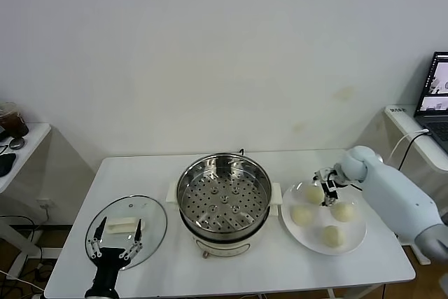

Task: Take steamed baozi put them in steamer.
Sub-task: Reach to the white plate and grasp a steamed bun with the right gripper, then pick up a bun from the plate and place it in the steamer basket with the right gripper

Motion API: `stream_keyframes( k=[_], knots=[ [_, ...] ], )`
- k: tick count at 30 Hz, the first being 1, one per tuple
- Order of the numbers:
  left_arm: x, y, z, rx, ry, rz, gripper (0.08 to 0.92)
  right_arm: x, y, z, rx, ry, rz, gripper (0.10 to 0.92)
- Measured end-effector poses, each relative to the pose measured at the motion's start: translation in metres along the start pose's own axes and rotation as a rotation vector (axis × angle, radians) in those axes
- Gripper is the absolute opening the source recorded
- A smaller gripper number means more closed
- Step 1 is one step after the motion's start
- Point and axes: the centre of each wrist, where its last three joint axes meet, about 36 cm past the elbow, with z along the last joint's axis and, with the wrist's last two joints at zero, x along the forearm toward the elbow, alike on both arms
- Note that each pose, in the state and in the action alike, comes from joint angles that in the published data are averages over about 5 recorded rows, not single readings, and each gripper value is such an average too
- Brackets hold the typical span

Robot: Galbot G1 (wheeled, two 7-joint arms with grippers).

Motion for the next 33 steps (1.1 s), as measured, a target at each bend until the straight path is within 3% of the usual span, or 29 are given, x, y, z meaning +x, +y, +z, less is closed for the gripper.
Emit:
stream_keyframes(
  k=[5,11,16,25,33],
  knots=[
    [0.000,0.002,0.000,-0.004,-0.005,-0.004,0.823,-0.005,-0.007,-0.008,0.009,0.017,-0.004,0.781],
    [0.000,0.005,0.000,-0.008,-0.010,-0.009,0.823,-0.005,-0.011,-0.011,0.012,0.032,-0.015,0.645],
    [0.000,0.006,0.000,-0.009,-0.012,-0.014,0.823,-0.003,-0.011,-0.012,0.009,0.032,-0.028,0.577],
    [0.000,0.008,-0.003,-0.010,-0.018,-0.012,0.823,0.027,-0.021,-0.016,0.023,-0.004,-0.023,0.560],
    [-0.004,0.010,-0.006,0.000,-0.033,-0.006,0.823,0.111,-0.061,-0.040,0.129,-0.083,0.048,0.560]
  ],
)
